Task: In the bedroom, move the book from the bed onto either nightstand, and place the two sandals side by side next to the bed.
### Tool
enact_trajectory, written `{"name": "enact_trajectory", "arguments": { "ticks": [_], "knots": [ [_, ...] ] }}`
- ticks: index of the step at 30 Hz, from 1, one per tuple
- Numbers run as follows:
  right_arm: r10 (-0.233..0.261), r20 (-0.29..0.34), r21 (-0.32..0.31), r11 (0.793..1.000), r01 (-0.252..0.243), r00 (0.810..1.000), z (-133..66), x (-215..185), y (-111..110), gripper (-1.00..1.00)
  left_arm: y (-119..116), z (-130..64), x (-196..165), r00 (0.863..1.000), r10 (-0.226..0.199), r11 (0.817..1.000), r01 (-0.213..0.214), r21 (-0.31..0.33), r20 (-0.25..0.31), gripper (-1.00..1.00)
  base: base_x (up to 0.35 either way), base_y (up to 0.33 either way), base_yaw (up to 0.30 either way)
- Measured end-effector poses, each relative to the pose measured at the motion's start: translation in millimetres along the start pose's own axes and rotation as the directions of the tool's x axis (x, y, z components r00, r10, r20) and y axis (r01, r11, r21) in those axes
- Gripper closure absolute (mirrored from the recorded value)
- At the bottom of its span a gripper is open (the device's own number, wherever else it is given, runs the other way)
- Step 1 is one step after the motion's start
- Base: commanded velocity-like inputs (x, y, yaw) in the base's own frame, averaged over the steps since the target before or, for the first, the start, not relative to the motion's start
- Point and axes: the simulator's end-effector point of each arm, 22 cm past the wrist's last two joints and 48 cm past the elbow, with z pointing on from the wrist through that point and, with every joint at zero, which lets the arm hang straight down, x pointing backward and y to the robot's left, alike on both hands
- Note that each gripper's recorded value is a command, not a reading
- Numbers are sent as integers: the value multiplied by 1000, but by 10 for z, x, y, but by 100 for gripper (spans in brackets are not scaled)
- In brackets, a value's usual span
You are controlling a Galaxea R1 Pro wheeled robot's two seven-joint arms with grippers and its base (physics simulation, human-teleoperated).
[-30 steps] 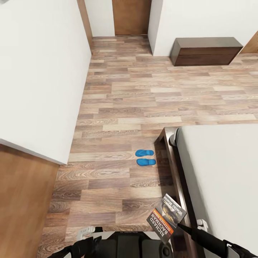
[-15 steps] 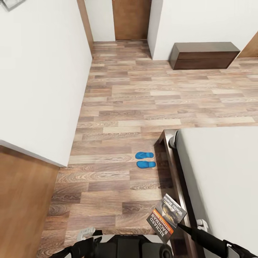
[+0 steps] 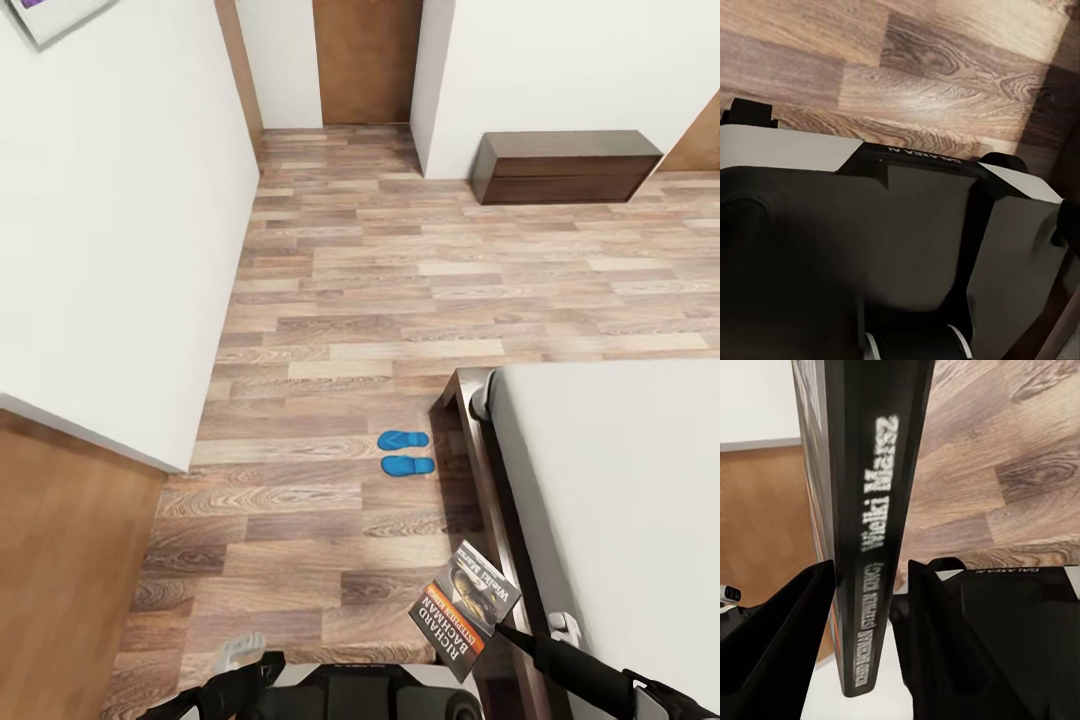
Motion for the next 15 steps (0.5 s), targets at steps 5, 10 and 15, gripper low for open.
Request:
{"name": "enact_trajectory", "arguments": {
  "ticks": [5,10,15],
  "knots": [
    [-6,5,-4,1000,6,1000,-6,-27,26,100,-15,-13,-33,1000,3,1000,-3,2,7,-100,0,0,0],
    [-11,10,-7,1000,11,1000,-12,-54,50,100,-30,-27,-69,1000,4,1000,-4,4,15,-100,0,0,0],
    [-16,15,-10,1000,17,1000,-18,-79,75,100,-46,-40,-103,1000,7,1000,-8,7,22,-100,0,0,0]
  ]
}}
